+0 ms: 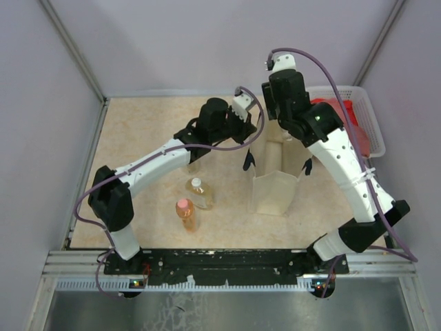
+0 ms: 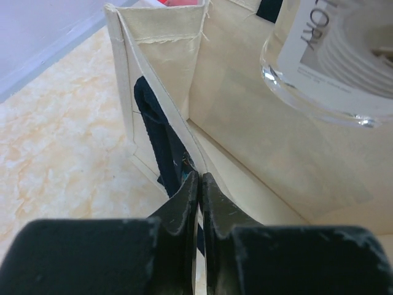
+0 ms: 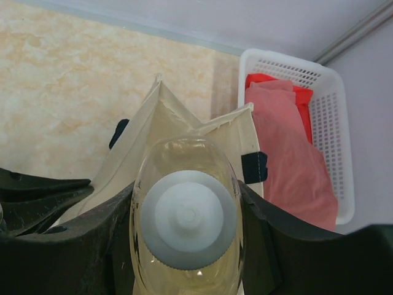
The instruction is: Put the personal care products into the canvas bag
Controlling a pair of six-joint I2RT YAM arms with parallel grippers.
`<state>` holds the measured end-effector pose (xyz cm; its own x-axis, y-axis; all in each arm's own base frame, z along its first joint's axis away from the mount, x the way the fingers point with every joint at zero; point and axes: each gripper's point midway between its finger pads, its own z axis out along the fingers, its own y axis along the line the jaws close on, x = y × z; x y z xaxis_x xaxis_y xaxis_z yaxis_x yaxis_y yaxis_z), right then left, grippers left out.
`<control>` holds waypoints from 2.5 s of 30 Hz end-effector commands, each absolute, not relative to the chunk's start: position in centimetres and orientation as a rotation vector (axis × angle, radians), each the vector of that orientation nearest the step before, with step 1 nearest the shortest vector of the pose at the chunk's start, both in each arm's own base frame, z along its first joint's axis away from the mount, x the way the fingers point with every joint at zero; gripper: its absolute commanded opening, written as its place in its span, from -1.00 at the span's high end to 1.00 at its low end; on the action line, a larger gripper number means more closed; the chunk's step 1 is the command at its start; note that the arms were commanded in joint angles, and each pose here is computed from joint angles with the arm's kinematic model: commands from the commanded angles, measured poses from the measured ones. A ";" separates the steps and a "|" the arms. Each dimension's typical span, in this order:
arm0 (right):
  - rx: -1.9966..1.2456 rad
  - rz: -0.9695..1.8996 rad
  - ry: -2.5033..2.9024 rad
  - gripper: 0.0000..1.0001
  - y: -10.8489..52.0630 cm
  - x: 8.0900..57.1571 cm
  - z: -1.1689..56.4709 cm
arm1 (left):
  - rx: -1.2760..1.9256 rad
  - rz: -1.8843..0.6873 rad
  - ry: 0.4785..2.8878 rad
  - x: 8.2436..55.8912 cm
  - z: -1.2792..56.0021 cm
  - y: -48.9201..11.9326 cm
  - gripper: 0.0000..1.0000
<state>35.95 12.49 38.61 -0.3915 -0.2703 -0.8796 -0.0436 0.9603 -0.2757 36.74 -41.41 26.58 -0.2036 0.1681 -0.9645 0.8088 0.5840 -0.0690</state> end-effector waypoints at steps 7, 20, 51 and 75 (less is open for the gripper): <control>-0.105 -0.047 1.797 1.00 12.4 36.8 42.0 | 0.733 -0.590 1.711 38.2 28.0 -37.9 0.87; -0.212 0.125 1.736 1.00 15.4 39.4 37.8 | 0.617 -0.541 1.736 38.9 28.8 -32.3 0.88; -0.755 0.335 1.547 1.00 22.7 47.2 28.4 | 0.580 -0.549 1.765 37.3 28.6 -30.1 0.85; -0.756 0.335 1.650 -0.09 22.8 48.1 23.8 | 0.564 -0.555 1.796 37.9 27.0 -29.0 0.83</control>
<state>46.05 22.58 15.99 -0.2528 -0.3617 -0.8974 -0.6880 0.7193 -0.0961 38.20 -29.28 26.04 -0.2796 0.1274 -0.9516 0.6190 0.7816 -0.0772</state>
